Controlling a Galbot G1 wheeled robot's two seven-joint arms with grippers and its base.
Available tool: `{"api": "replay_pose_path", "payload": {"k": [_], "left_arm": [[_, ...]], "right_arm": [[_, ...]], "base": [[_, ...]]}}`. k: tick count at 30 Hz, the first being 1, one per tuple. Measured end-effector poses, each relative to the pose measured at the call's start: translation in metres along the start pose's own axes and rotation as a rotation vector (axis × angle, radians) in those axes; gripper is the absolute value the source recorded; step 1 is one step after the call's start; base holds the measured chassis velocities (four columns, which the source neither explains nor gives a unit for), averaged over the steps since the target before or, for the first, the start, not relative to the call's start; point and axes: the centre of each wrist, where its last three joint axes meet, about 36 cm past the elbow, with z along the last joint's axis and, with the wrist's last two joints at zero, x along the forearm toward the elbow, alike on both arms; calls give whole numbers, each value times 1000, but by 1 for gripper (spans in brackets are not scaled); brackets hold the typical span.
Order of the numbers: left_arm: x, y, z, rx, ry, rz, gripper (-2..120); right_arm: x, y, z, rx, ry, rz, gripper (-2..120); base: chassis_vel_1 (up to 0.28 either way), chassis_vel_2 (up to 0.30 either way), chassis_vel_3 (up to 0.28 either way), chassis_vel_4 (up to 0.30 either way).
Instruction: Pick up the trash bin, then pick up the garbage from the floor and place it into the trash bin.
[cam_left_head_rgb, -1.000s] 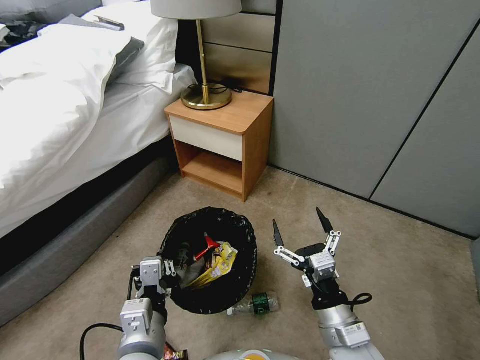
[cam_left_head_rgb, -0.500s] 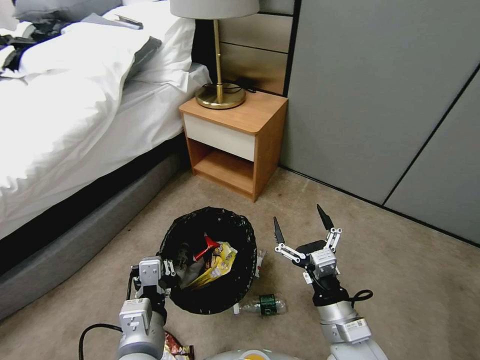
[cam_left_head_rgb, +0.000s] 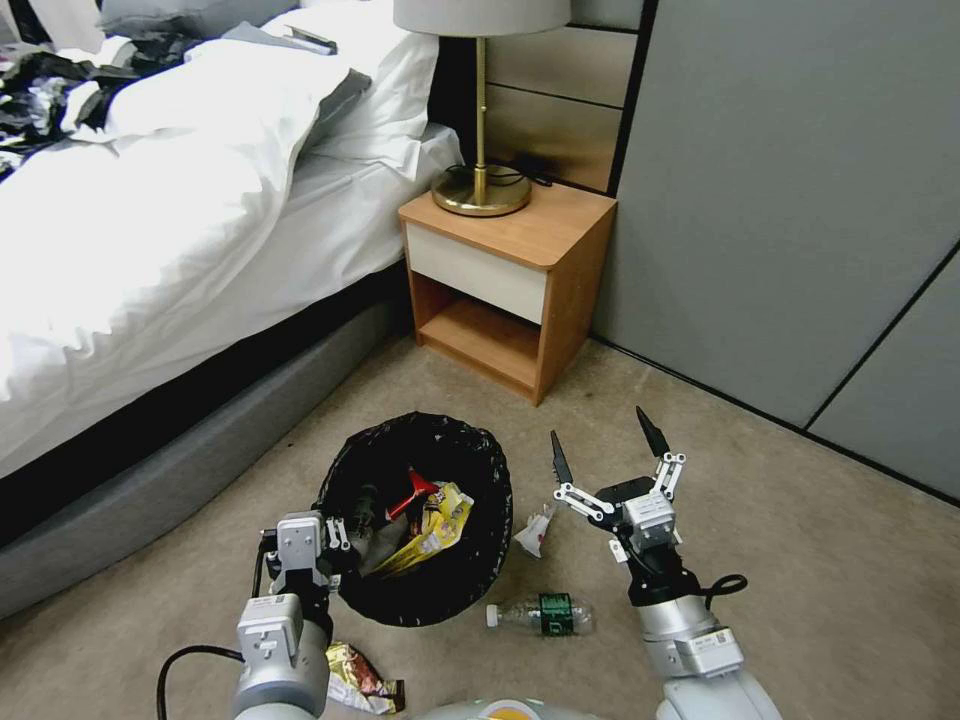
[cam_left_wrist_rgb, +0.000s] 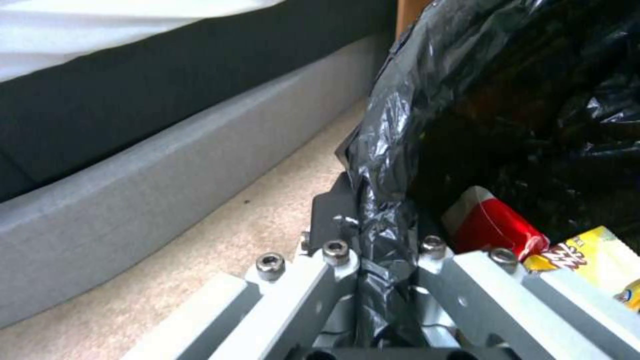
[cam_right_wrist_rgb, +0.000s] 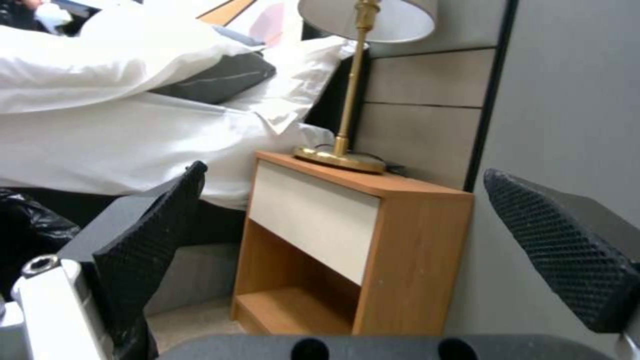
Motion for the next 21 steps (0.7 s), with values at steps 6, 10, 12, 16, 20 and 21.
{"api": "replay_pose_path", "payload": {"k": [6, 10, 12, 16, 20, 21], "left_arm": [[0, 0, 0, 0, 0, -1, 1], [0, 0, 0, 1, 0, -2, 1], [0, 0, -1, 1, 0, -2, 1], [0, 0, -1, 2, -1, -3, 1], [1, 0, -1, 2, -1, -2, 1], [1, 0, -1, 2, -1, -2, 1]], "right_arm": [[-3, -10, 3, 13, 0, -2, 100], [-5, -12, 3, 14, -1, -5, 100], [-6, -12, 3, 14, -2, -7, 100], [-6, -14, 3, 16, -3, -16, 100], [-9, -21, 3, 19, -7, -30, 100], [-10, -25, 4, 21, -10, -42, 100]], "base": [[0, 0, 0, 0], [0, 0, 0, 0], [0, 0, 0, 0], [0, 0, 0, 0], [0, 0, 0, 0], [0, 0, 0, 0]]}}
